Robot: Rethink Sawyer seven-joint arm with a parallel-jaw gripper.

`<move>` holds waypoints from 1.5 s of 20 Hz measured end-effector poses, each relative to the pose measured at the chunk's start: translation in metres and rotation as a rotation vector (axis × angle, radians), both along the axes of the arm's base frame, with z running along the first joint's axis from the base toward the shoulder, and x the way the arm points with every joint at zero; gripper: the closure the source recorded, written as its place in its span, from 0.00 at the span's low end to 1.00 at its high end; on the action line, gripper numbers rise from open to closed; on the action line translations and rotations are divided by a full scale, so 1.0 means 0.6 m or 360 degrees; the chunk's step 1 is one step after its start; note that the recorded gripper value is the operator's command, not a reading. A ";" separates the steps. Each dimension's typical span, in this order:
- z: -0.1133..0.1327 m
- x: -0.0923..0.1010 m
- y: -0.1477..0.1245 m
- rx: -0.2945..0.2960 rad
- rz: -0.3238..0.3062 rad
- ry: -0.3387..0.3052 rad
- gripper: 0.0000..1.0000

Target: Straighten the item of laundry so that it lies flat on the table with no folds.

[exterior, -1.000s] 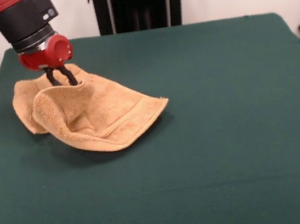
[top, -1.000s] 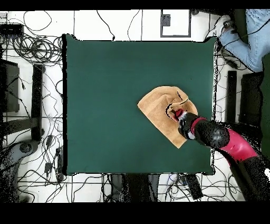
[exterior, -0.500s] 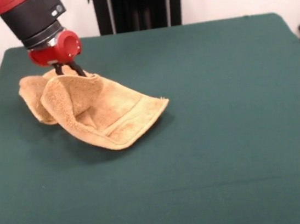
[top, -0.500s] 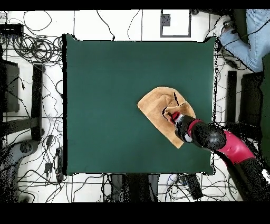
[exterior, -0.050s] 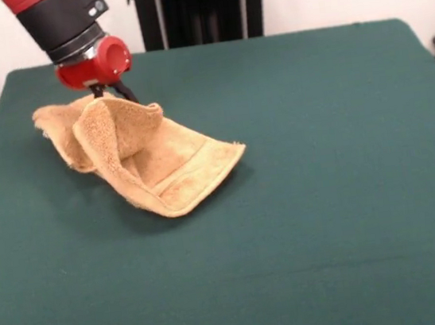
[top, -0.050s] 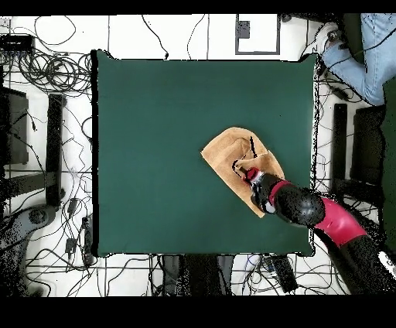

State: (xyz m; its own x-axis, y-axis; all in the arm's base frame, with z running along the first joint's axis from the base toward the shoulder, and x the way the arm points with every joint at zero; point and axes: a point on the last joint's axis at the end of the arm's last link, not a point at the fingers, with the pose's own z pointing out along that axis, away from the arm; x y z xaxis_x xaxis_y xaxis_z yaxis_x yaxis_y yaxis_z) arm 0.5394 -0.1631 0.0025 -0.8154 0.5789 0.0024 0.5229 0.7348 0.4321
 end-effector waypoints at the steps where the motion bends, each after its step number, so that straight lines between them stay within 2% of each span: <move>1: -0.002 -0.004 0.002 -0.0014 -0.0008 -0.0050 0.00; 5: 0.005 -0.017 0.024 -0.0200 -0.0025 -0.0512 0.00; 6: 0.009 -0.018 0.029 -0.0236 -0.0026 -0.0590 0.00; 7: 0.022 -0.017 0.040 -0.0292 -0.0030 -0.0720 0.00; 8: 0.033 -0.017 0.047 -0.0329 -0.0031 -0.0802 0.00; 13: 0.083 -0.014 0.082 -0.0446 -0.0010 -0.1058 0.00; 15: 0.110 -0.017 0.106 -0.0497 0.0030 -0.1164 0.00; 21: 0.132 -0.021 0.119 -0.0542 0.0089 -0.1203 0.00; 25: 0.135 -0.021 0.108 -0.0515 0.0166 -0.1240 0.00; 27: 0.126 -0.021 0.093 -0.0483 0.0227 -0.1246 0.00; 30: 0.090 -0.021 0.059 -0.0411 0.0251 -0.1157 0.00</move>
